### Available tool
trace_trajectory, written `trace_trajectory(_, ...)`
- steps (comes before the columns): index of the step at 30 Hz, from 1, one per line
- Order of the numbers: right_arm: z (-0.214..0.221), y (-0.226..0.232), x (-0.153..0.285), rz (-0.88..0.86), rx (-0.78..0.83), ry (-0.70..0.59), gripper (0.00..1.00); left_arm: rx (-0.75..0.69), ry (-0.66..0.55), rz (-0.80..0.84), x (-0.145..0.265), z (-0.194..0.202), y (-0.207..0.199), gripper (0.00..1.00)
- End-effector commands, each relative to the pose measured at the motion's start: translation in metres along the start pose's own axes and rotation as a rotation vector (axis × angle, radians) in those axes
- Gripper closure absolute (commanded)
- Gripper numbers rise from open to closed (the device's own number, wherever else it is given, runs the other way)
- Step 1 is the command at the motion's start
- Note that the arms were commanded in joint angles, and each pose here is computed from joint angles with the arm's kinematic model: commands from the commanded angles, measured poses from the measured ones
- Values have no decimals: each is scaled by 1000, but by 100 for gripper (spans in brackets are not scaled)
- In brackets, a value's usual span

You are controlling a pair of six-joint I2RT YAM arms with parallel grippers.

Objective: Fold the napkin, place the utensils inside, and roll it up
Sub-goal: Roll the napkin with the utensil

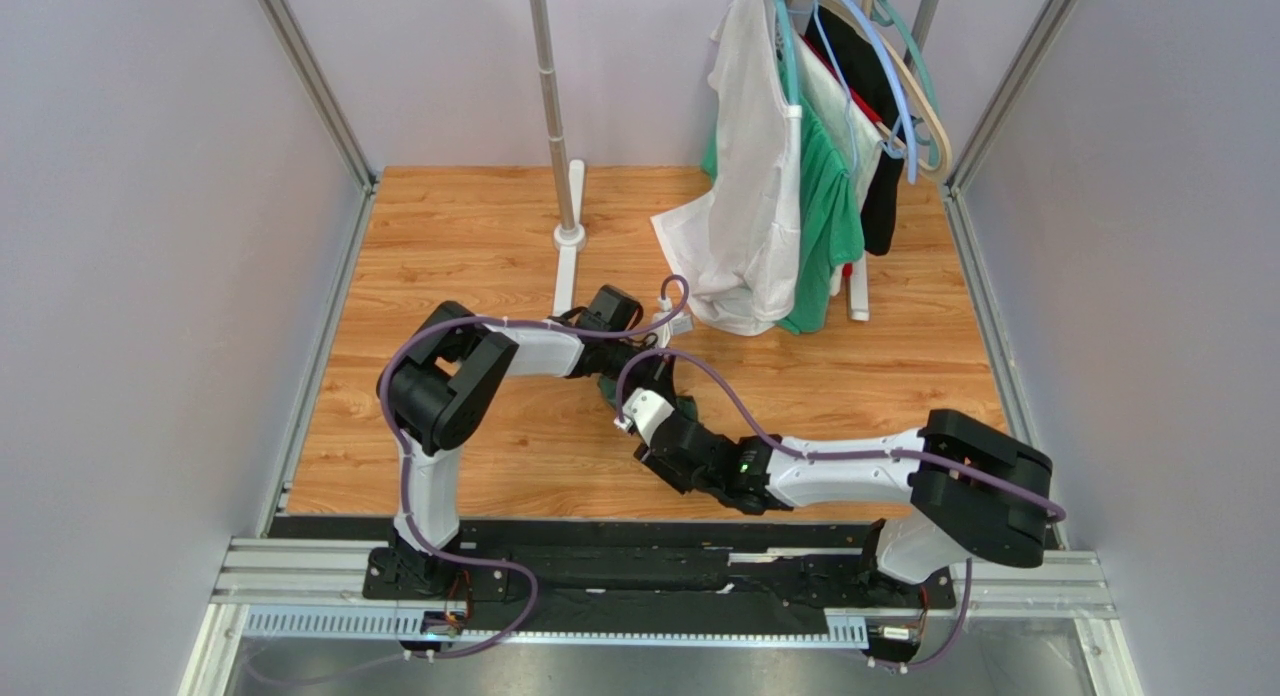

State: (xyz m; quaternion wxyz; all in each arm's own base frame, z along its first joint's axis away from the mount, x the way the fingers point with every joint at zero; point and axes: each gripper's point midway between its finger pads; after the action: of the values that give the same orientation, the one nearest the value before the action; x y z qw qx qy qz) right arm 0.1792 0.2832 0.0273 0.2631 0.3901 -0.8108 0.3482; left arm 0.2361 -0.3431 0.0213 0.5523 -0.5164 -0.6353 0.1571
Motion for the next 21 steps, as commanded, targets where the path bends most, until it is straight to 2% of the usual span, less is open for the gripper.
trace_trajectory(1,3,-6,-8,28,-82,41,58,54,52,-43,0,17,12,100)
trace_trajectory(4,10,2,-12,-25,-102,71,77,57,42,-28,1,15,8,100)
trace_trajectory(5,10,4,-12,-37,-109,71,85,59,29,-26,4,11,4,97)
trace_trajectory(6,12,7,-11,-59,-117,75,89,64,15,-30,6,8,4,91)
trace_trajectory(7,11,8,-11,-67,-122,72,94,57,-7,-27,9,3,2,78)
trace_trajectory(8,14,10,-10,-76,-136,78,100,66,-37,-22,14,-5,-4,70)
trace_trajectory(9,14,12,-9,-103,-151,75,100,73,-58,-24,19,-9,-4,60)
trace_trajectory(10,14,13,-8,-118,-164,71,100,80,-94,-29,26,-17,-3,44)
trace_trajectory(12,13,15,-5,-155,-203,58,100,69,-173,-37,41,-34,-11,35)
trace_trajectory(17,9,19,0,-236,-316,2,100,64,-386,-79,90,-71,-22,30)
trace_trajectory(21,-3,21,1,-348,-422,-65,100,71,-487,-136,114,-78,-19,28)
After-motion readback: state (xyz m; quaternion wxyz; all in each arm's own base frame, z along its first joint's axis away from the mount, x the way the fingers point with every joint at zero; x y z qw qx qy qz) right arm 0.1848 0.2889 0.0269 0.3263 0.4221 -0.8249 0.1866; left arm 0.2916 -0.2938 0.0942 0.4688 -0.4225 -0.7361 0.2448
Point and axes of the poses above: each gripper's point midway between its finger pads, its own x axis back along the fingers, its own y axis along the line the jaws close on, z = x × y, and after that the axes turned 12 degrees about x, right-handed
